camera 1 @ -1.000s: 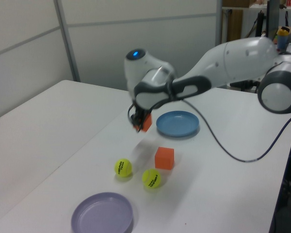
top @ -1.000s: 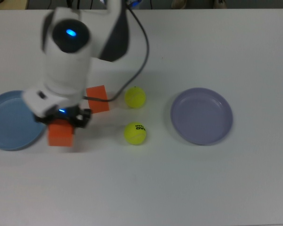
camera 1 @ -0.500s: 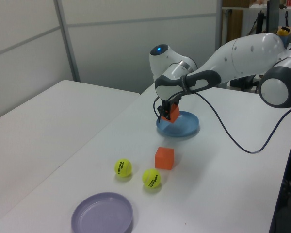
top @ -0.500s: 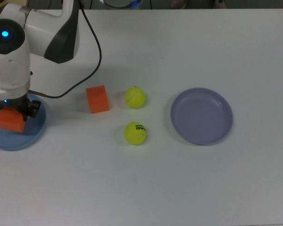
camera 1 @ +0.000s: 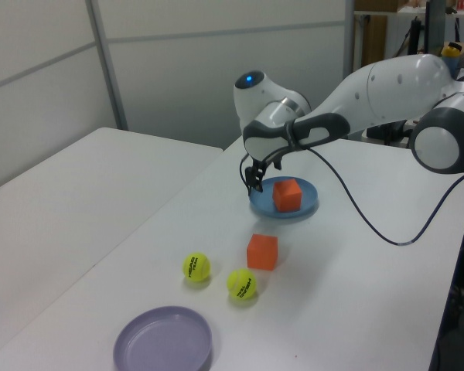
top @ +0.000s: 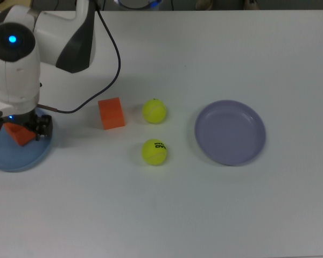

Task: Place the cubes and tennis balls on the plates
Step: 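Carry the orange cube onto the light blue plate and release, then move the gripper to the second orange cube and grasp it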

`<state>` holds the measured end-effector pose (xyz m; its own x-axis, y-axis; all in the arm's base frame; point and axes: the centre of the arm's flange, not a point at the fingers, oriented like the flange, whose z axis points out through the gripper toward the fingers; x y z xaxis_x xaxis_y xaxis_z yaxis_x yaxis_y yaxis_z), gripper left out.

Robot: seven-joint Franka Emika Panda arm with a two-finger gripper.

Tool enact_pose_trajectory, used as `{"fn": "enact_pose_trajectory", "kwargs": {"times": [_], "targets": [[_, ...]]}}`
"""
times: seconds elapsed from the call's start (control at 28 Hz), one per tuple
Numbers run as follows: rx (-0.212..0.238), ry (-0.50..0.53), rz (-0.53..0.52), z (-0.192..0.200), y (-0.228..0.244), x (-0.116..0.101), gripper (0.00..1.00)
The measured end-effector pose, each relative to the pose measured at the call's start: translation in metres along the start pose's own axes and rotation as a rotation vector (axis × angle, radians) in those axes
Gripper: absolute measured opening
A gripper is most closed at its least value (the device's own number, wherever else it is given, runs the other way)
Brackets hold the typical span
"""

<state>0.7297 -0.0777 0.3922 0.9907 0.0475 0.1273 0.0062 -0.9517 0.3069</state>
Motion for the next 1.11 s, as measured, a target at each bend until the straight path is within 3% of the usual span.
{"fn": "enact_pose_trajectory", "kwargs": {"times": [0.14,0.32,0.46,0.71,1.11], "targets": [[0.012,-0.038,-0.034,-0.044,-0.011,-0.006,1.00],[0.042,-0.143,-0.128,-0.092,-0.061,-0.025,1.00],[0.048,-0.218,-0.198,-0.104,-0.104,-0.038,1.00],[0.032,-0.310,-0.302,-0.080,-0.165,-0.056,1.00],[-0.062,-0.398,-0.385,-0.007,-0.208,-0.065,1.00]]}}
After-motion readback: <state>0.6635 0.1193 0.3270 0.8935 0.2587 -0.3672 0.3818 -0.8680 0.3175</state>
